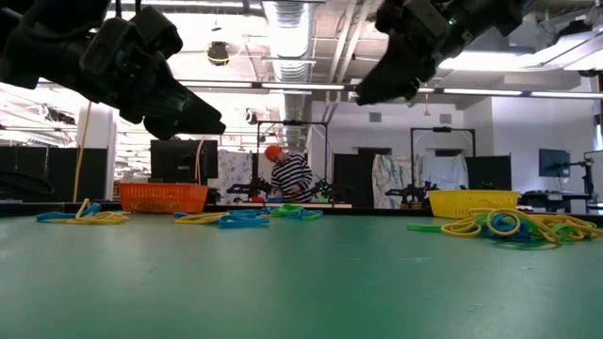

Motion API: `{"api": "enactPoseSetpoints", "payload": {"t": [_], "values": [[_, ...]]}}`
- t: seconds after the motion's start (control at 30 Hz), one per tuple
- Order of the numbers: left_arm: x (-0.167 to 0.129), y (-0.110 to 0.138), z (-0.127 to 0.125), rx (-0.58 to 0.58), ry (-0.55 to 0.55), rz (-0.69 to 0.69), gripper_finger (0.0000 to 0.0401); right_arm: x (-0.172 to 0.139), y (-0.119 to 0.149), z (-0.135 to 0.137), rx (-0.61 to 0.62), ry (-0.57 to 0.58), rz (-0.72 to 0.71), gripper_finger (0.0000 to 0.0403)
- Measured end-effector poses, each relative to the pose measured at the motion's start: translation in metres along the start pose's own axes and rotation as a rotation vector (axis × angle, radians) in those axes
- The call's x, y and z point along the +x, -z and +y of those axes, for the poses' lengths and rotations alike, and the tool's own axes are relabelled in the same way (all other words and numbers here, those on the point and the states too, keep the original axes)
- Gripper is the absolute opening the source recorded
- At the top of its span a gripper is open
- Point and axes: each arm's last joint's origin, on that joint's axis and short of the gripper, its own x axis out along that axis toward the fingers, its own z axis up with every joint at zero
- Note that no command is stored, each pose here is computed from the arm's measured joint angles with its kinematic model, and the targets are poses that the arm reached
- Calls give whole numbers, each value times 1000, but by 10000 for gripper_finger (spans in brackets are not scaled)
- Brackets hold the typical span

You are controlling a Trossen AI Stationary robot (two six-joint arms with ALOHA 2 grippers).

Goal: Sort rubber bands into baskets
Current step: Put the blue rubber band into the red bin

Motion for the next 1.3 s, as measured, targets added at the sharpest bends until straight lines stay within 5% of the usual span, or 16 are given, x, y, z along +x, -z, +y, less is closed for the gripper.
{"api": "enactPoseSetpoints", "payload": {"t": [0.5, 1.3], "values": [[0, -1, 2, -5, -63, -17, 174, 26, 18, 46, -218, -125, 19, 180], [0, 7, 4, 53, -76, 57, 174, 25, 8, 49, -198, -134, -83, 180]]}}
